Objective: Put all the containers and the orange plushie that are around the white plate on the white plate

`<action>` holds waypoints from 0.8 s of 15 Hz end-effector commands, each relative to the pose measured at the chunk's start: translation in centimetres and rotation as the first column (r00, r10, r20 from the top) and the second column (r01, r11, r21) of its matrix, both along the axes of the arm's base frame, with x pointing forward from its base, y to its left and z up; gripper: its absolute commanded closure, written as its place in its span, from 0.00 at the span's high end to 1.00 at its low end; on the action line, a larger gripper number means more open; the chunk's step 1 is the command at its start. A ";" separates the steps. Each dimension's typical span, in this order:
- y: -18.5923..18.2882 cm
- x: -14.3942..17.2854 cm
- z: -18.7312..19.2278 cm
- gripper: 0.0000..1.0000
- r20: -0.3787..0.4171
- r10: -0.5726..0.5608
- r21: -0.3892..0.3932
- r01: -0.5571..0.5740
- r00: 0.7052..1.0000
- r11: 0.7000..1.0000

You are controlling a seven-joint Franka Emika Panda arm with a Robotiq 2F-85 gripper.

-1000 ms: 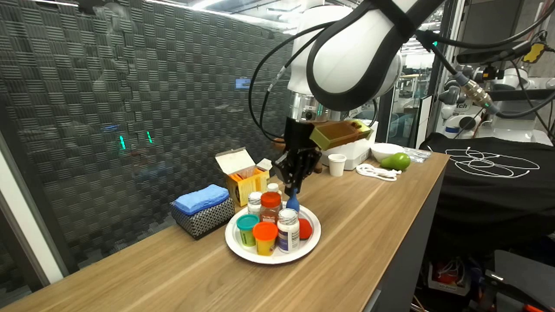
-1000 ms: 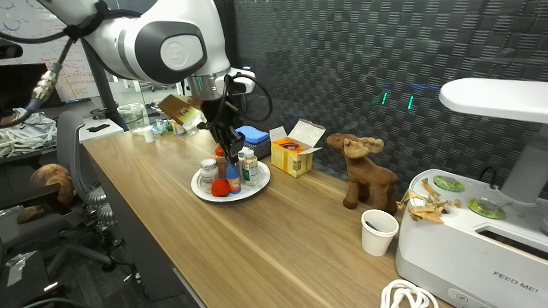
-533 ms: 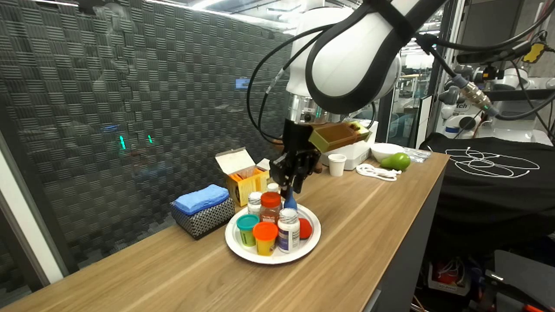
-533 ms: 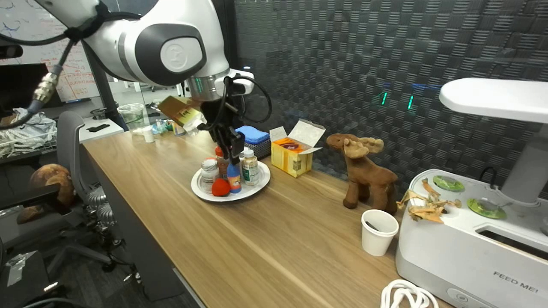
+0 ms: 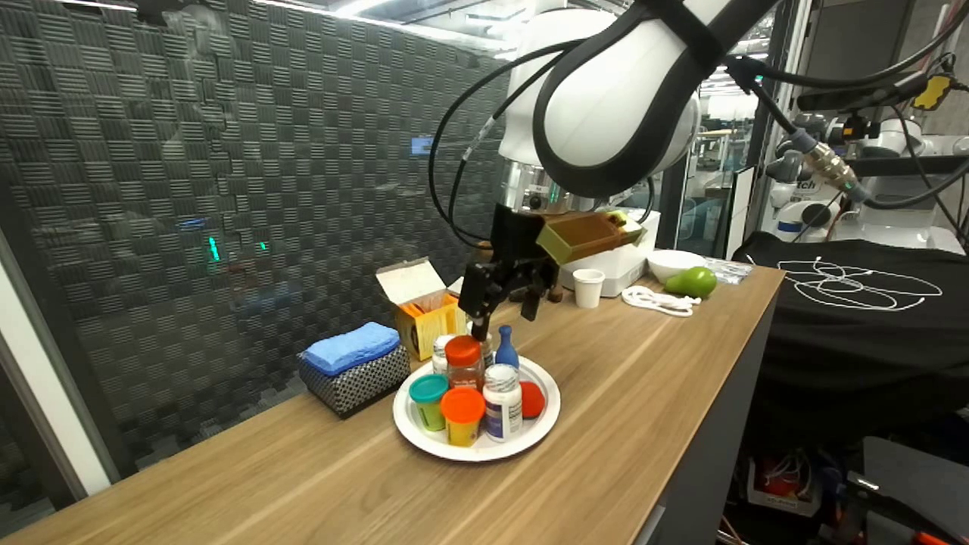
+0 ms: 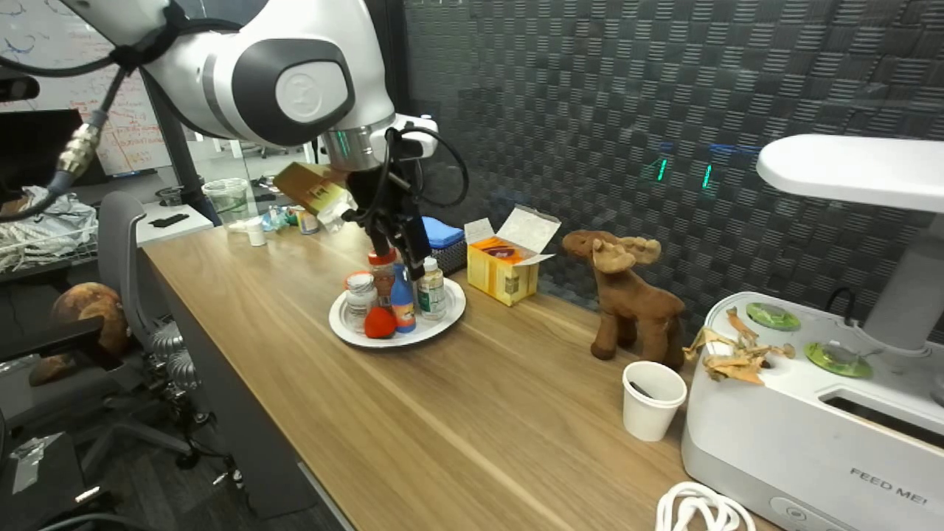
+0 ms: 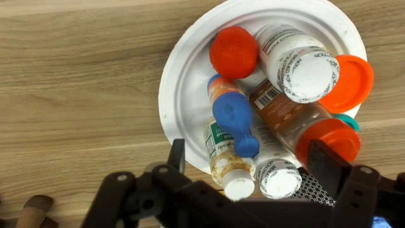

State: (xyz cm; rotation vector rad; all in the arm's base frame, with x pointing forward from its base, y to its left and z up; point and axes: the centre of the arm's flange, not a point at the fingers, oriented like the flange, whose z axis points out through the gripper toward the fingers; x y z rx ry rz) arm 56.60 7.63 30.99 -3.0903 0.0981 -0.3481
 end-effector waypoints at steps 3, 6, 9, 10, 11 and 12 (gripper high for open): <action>0.4 0.8 7.1 1.00 0.146 -0.033 -0.009 0.035 0.989 0.999; 0.5 1.1 12.6 1.00 0.228 -0.043 0.000 0.045 0.973 0.999; 1.2 0.1 18.4 1.00 0.297 -0.017 -0.009 0.020 0.955 1.000; 1.5 -0.6 20.3 1.00 0.313 -0.012 -0.010 0.016 0.950 1.000; 1.8 -1.5 21.8 1.00 0.320 -0.002 -0.016 0.008 0.948 1.000; 2.1 -2.4 23.2 1.00 0.319 0.005 -0.017 0.000 0.948 1.000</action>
